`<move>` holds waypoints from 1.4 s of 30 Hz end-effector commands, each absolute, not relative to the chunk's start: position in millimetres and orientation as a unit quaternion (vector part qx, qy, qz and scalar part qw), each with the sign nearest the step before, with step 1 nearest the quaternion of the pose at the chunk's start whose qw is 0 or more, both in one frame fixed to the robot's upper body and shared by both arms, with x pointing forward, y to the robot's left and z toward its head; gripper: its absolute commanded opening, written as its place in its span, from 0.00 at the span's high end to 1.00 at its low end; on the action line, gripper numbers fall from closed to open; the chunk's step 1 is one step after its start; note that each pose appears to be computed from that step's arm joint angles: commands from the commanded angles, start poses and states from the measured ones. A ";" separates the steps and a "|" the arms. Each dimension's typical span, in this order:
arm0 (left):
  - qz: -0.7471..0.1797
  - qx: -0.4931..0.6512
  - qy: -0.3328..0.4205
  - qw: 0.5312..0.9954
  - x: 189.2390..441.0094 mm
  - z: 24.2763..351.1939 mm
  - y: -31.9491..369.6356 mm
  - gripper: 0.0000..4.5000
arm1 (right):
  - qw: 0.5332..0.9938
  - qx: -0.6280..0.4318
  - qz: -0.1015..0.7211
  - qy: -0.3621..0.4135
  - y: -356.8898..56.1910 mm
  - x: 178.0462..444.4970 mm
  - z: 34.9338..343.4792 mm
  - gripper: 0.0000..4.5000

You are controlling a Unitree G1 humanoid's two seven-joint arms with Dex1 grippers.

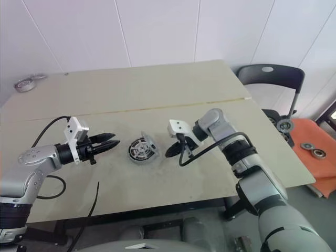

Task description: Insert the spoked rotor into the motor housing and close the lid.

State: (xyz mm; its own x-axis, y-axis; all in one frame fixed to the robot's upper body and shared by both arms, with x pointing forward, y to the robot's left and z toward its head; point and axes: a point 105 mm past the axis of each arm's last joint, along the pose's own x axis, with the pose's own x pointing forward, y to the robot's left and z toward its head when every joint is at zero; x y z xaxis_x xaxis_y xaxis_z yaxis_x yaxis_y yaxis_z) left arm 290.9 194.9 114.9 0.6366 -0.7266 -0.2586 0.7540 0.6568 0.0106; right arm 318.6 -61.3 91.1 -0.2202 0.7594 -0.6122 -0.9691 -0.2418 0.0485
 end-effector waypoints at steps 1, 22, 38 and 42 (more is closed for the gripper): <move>-0.407 0.068 0.092 0.906 292.8 126.4 195.0 0.61 | 0.573 -0.251 0.757 0.191 -50.8 322.2 108.5 1.00; -0.393 0.058 0.087 0.913 292.0 125.9 195.0 0.61 | 0.549 -0.249 0.780 0.169 -20.8 315.2 113.2 1.00; -0.388 0.048 0.085 0.917 289.2 124.7 193.5 0.61 | 0.619 -0.195 0.749 0.131 19.0 331.4 126.5 1.00; -0.386 0.047 0.085 0.917 288.8 124.8 193.8 0.61 | 0.621 -0.196 0.748 0.133 19.8 331.6 123.4 1.00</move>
